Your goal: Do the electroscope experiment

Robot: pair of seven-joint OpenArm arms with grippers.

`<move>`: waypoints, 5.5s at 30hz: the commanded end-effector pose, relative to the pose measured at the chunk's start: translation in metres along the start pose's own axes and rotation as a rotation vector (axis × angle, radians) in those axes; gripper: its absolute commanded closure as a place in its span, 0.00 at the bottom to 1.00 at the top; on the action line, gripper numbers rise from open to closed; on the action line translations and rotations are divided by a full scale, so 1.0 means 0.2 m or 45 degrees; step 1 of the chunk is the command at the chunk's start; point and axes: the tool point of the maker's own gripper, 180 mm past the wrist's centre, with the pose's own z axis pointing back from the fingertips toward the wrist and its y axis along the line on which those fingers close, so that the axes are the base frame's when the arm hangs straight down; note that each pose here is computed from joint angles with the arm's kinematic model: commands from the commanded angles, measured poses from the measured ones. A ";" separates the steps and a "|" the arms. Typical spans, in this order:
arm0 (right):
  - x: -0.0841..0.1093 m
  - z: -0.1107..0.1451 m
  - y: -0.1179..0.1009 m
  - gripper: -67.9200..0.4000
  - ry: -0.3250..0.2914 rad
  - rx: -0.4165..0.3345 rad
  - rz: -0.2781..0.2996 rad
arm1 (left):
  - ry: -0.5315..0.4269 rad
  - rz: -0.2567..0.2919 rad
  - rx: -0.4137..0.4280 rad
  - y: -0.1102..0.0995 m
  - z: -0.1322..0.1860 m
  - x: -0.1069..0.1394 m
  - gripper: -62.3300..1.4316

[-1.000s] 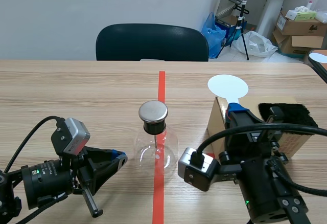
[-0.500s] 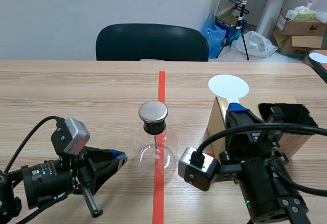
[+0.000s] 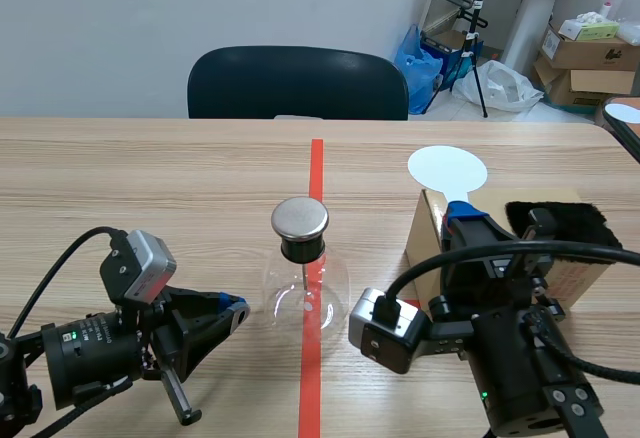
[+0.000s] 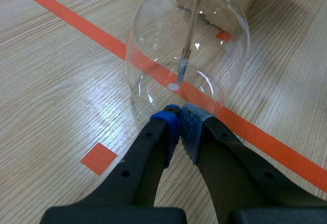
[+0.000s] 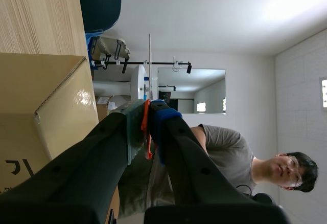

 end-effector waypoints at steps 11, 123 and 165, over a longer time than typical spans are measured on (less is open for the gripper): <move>-0.02 -0.02 -0.04 0.98 0.000 -0.043 0.008 | -0.059 0.000 -0.014 -0.01 -0.02 0.07 0.93; -0.65 0.21 0.22 0.98 0.042 0.060 0.029 | -0.434 -0.005 -0.186 -0.41 0.63 0.56 0.93; -0.54 0.26 0.31 0.98 -0.064 0.174 -0.033 | -0.512 -0.133 -0.171 -0.42 0.64 0.61 0.00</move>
